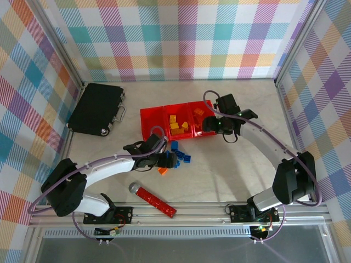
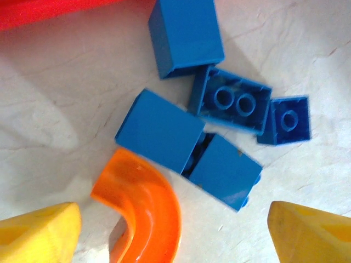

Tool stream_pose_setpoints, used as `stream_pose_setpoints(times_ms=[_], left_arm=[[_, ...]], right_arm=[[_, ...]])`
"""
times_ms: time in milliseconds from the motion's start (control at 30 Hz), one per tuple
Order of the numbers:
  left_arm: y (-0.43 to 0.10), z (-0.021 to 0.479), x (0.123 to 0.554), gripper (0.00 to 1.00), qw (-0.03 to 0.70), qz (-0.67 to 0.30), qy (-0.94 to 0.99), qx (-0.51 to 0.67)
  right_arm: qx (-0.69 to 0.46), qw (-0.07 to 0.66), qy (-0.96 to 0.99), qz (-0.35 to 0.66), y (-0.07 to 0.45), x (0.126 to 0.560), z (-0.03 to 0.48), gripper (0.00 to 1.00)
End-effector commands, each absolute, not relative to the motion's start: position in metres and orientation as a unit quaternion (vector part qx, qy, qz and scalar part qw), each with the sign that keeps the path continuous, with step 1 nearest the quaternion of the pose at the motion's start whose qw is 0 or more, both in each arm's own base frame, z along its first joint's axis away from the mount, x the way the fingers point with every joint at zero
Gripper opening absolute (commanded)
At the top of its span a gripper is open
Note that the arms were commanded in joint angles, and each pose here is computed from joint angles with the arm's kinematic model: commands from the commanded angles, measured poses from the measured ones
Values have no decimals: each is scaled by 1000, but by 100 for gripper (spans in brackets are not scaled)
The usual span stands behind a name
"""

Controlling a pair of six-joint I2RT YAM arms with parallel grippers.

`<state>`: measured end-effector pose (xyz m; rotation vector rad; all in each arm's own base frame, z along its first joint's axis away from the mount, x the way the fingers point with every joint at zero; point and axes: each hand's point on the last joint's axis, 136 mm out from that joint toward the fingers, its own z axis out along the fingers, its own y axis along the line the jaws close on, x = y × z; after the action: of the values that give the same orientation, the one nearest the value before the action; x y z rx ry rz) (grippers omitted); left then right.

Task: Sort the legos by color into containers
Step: Pick up the lego from the center of the table.

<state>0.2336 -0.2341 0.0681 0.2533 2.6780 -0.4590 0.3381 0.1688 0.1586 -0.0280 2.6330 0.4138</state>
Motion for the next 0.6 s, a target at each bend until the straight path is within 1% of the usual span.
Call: stream_pose_setpoints(times_ms=[0,133,233,467,567], left_arm=[[-215,67,222,82,194,-122,970,84],[-198,67,221,73,208,-101,971,52],[-198,68,222,59,216,-107,969,46],[-202,58,224,53,206,-102,972,45],[-199,51,226,47,202,-88,975,42]], right_arm=[[0,248,955,159,167,337,165,67],[2,247,955,163,166,333,163,67],[3,245,956,164,166,330,162,67],[7,239,957,166,165,327,157,67],[8,239,957,167,165,325,157,67]])
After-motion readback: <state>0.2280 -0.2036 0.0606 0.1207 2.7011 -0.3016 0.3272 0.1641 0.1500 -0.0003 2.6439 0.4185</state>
